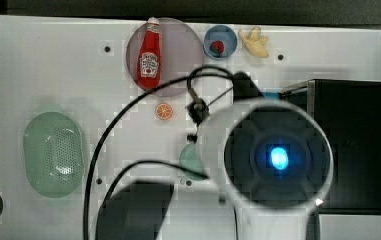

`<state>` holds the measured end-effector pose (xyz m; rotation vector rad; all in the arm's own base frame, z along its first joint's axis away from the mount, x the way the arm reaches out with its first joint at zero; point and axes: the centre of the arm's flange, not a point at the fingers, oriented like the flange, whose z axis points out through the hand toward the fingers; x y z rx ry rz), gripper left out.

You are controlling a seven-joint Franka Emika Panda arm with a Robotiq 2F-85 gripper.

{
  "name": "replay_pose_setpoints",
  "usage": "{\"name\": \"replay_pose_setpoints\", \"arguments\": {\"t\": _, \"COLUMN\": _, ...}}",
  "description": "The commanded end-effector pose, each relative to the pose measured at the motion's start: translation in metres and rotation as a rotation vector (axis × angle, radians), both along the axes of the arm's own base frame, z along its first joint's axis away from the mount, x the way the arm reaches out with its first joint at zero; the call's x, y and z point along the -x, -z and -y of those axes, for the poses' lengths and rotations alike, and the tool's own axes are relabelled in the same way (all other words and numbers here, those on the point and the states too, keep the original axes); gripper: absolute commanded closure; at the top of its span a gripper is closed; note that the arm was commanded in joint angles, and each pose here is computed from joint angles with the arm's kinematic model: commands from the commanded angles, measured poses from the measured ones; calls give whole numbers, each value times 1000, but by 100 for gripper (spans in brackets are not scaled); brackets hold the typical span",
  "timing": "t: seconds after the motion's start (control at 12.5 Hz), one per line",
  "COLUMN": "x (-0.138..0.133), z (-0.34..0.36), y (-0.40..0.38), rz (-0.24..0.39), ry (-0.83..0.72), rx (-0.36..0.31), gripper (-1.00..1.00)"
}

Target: Flap close oven.

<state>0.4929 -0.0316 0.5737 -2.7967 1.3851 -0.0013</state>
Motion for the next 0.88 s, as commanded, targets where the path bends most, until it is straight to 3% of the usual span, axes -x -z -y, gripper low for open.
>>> {"name": "replay_pose_setpoints", "arguments": {"t": 0.08, "x": -36, "z": -9, "y": 106, "rz": -154, "ry": -161, "rx": -11, "gripper": -100}}
{"name": "replay_pose_setpoints", "arguments": {"t": 0.24, "x": -58, "z": -10, "y": 140, "rz": -128, "ry": -272, "rx": 26, "gripper": -100}}
{"name": "replay_pose_setpoints", "arguments": {"t": 0.4, "x": -74, "z": -7, "y": 175, "rz": -145, "ry": -395, "rx": 134, "gripper": -100}}
{"name": "replay_pose_setpoints", "arguments": {"t": 0.64, "x": -93, "z": -1, "y": 234, "rz": -187, "ry": -529, "rx": 302, "gripper": -100}}
{"name": "replay_pose_setpoints", "arguments": {"t": 0.88, "x": -102, "z": 1, "y": 295, "rz": -274, "ry": -635, "rx": 392, "gripper": -100}}
